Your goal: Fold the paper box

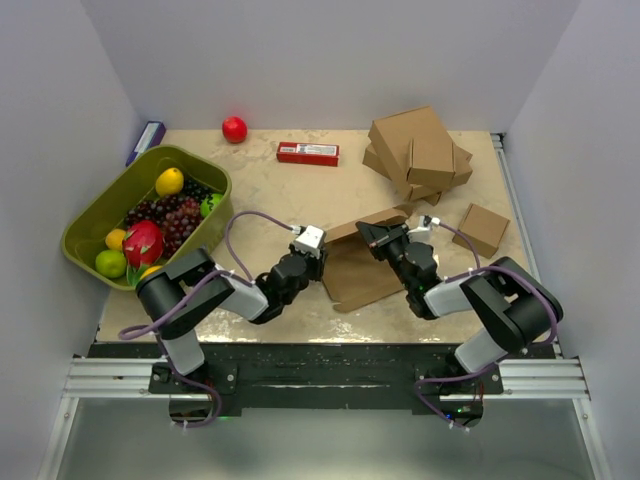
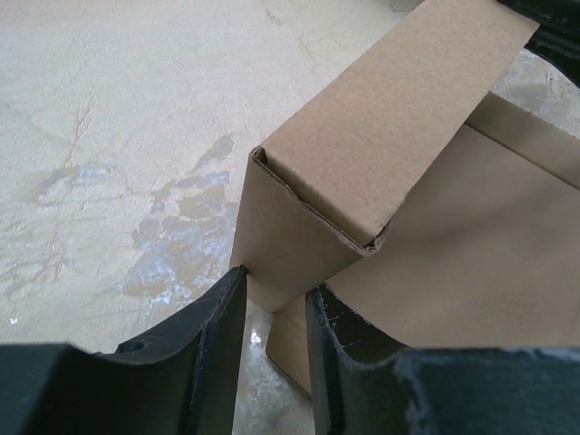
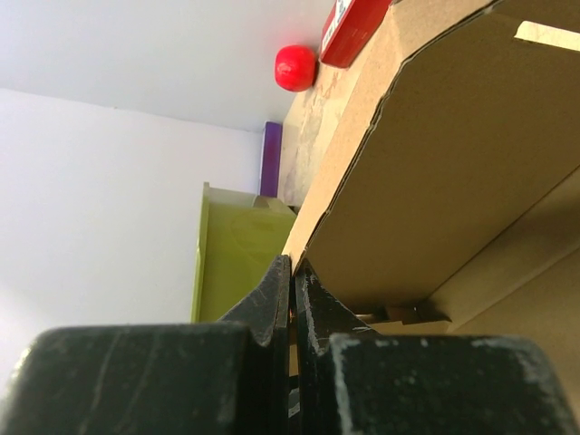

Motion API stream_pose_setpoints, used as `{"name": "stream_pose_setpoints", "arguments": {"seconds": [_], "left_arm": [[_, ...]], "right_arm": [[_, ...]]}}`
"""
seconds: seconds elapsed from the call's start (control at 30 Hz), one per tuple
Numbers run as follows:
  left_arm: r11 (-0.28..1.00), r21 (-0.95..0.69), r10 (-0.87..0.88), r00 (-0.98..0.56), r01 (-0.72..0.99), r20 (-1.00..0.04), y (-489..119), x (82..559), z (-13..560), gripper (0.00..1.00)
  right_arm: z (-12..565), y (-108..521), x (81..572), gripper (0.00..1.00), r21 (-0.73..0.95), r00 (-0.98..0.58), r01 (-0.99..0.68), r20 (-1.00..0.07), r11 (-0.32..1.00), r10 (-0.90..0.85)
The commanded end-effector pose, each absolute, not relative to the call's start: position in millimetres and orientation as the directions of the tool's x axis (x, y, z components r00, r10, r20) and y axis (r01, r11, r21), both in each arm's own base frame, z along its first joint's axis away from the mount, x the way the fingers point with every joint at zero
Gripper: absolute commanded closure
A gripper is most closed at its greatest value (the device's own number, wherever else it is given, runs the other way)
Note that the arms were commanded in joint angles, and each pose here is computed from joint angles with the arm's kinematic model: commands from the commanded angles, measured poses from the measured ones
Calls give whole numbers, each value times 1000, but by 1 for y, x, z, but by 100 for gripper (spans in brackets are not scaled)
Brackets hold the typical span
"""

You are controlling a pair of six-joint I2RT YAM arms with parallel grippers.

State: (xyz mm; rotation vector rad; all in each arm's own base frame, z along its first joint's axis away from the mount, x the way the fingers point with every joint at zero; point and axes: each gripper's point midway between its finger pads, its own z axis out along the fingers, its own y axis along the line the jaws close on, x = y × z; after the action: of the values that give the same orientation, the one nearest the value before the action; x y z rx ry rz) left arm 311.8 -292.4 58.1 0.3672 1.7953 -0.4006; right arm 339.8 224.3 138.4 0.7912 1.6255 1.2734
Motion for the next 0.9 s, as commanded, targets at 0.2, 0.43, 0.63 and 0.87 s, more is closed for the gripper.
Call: {"name": "stream_pose_setpoints", "arguments": {"seconds": [0.2,0.43,0.63,0.87], "left_arm": [[897,-222,-157,-194,383,-968,-309,338,95,67],[903,-274,-215,-204,330,-955,-308,344,99,77],[916,-291,-237,-213,276,-948,-304,349,98,94],[939,-272,-220,-240,213,-946,-298,354,93,100]], "right_arm": [[69,229,318,100,906,-490,105,-311,409,814],[66,228,318,100,904,-484,123,-305,409,820],[64,228,317,100,905,-482,130,-299,405,824],[65,226,317,100,900,-472,138,-307,413,826]]}}
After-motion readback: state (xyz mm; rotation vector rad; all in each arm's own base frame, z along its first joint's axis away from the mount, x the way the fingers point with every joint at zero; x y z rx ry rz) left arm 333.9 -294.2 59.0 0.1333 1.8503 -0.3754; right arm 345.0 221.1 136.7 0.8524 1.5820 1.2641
